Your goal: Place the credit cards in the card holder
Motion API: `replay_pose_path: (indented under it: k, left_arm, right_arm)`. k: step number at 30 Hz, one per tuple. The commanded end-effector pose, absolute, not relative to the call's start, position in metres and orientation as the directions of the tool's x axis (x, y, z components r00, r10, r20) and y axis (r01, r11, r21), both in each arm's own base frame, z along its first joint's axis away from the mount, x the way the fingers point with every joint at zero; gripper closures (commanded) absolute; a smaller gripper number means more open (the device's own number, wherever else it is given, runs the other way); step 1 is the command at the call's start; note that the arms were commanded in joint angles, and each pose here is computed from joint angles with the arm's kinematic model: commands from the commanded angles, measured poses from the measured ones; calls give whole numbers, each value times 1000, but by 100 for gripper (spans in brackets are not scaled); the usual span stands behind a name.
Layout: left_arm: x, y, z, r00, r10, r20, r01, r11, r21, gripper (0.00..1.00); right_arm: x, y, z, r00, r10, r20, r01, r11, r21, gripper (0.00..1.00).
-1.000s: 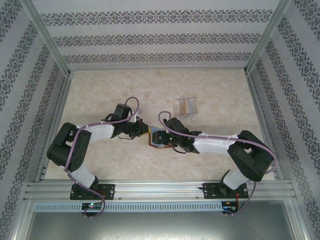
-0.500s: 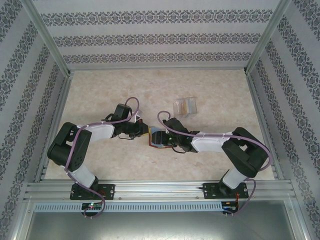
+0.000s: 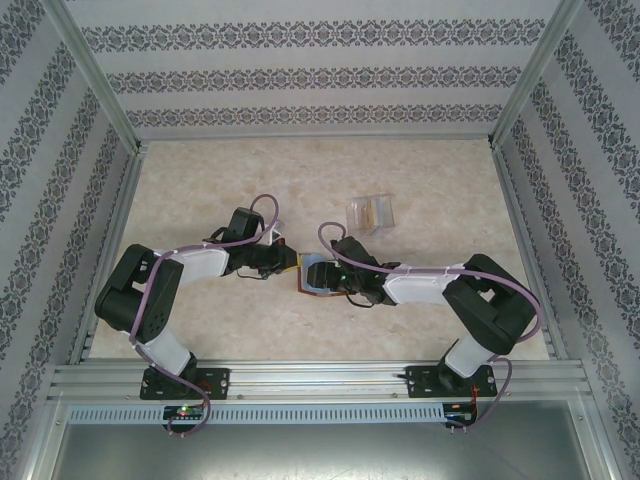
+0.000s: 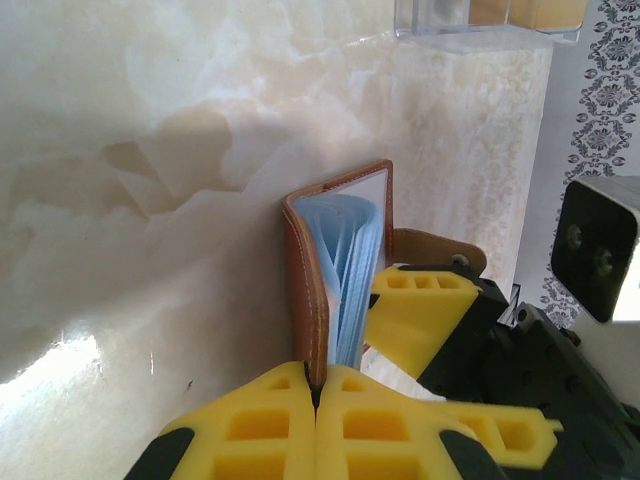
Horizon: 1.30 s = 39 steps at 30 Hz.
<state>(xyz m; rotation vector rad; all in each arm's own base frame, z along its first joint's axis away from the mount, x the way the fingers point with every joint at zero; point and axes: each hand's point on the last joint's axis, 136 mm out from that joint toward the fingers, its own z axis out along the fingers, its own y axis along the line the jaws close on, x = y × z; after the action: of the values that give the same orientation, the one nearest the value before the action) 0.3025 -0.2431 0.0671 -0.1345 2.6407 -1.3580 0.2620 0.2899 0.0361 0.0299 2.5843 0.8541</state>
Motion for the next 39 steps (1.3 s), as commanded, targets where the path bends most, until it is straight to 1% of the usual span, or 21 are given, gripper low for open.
replay_pose_path:
  k: [1,3,6,9,13,17,22,25,29,32,39]
  left_arm:
    - [300,-249,68,-985,-129,-119,25,568,-822,100]
    - [300,-249,68,-985,-128,-118,24,570,-821,100]
    - [299,-249,66,-985,-126,-117,24,573,-819,100]
    - [300,-249,65,-985,-126,-115,22,573,-819,100]
    - [299,-249,64,-986,-127,-111,18,572,-820,100]
    - [299,-248,64,-985,-129,-113,19,572,-820,100]
    - [298,-248,64,-985,-128,-112,20,570,-821,100]
    - [297,-248,64,-986,-127,-112,20,572,-820,100]
    - [297,-247,64,-986,-125,-112,21,572,-820,100]
    - [297,-248,64,-986,-125,-113,22,571,-820,100]
    - [298,-249,64,-986,-125,-112,21,569,-822,100]
  right_arm:
    - [263,265,30,-902,203,-380,-30,850,525,34]
    - [264,257,35,-891,232,-391,-7,853,522,34]
    - [266,242,55,-853,282,-440,12,852,523,34]
    - [268,236,82,-816,298,-495,-21,841,541,33]
    - [266,256,114,-806,238,-542,-150,804,575,33]
    - [261,291,126,-818,138,-559,-264,773,577,35]
    - [261,312,100,-859,93,-504,-249,784,568,36]
    - [260,316,79,-882,71,-465,-227,801,554,35]
    - [262,316,65,-893,67,-444,-204,820,535,33]
    - [261,314,60,-897,62,-437,-197,830,521,29]
    - [258,310,42,-911,53,-408,-176,846,503,29]
